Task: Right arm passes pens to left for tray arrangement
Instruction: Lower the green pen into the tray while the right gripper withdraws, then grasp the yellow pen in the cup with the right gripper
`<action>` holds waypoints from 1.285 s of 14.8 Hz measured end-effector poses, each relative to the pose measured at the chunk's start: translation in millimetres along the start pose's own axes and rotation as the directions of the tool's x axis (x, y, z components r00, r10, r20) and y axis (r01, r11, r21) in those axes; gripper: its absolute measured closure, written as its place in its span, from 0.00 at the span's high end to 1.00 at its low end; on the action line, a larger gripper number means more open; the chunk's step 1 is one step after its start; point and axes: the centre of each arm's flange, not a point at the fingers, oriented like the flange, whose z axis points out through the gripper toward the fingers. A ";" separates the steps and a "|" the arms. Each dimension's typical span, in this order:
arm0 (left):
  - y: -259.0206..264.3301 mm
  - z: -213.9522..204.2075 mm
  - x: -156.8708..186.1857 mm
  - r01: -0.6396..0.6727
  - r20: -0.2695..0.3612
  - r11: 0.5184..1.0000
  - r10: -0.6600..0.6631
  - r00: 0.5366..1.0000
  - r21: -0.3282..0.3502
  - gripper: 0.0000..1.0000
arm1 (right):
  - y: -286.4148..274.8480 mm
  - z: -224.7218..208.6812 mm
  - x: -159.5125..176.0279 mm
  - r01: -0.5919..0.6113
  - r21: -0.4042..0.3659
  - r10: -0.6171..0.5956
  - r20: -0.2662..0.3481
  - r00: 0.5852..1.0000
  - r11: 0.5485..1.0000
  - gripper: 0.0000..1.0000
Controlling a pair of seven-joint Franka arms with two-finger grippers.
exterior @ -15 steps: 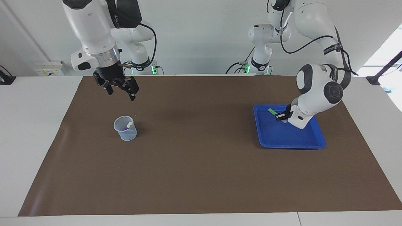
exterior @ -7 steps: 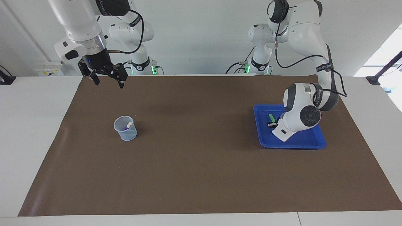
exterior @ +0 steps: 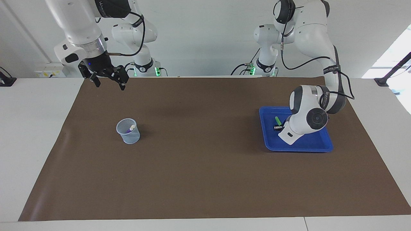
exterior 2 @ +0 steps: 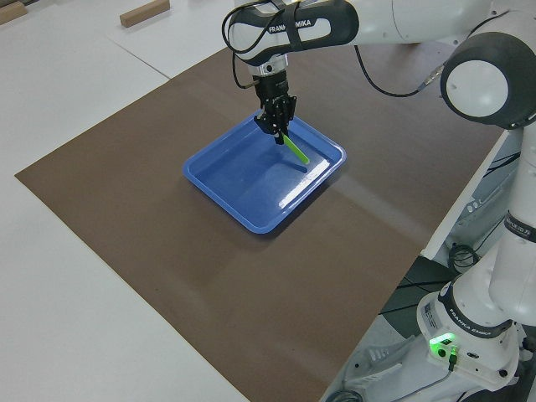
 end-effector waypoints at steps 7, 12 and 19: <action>-8.4 0.0 1.4 0.006 -0.003 1.000 -0.006 1.000 -0.005 0.72 | -3.9 89.3 35.3 0.020 -0.184 -0.019 0.009 1.000 0.983 1.00; -8.3 -1.9 1.9 0.005 -0.010 1.000 -0.005 1.000 -0.006 1.00 | -61.9 143.6 33.7 -0.090 -0.275 0.084 -0.034 0.996 0.957 0.96; -14.6 -57.7 -20.9 0.025 -0.103 0.995 -0.035 0.994 -0.096 1.00 | -102.6 199.4 29.1 -0.179 -0.343 0.173 -0.049 0.984 0.922 0.95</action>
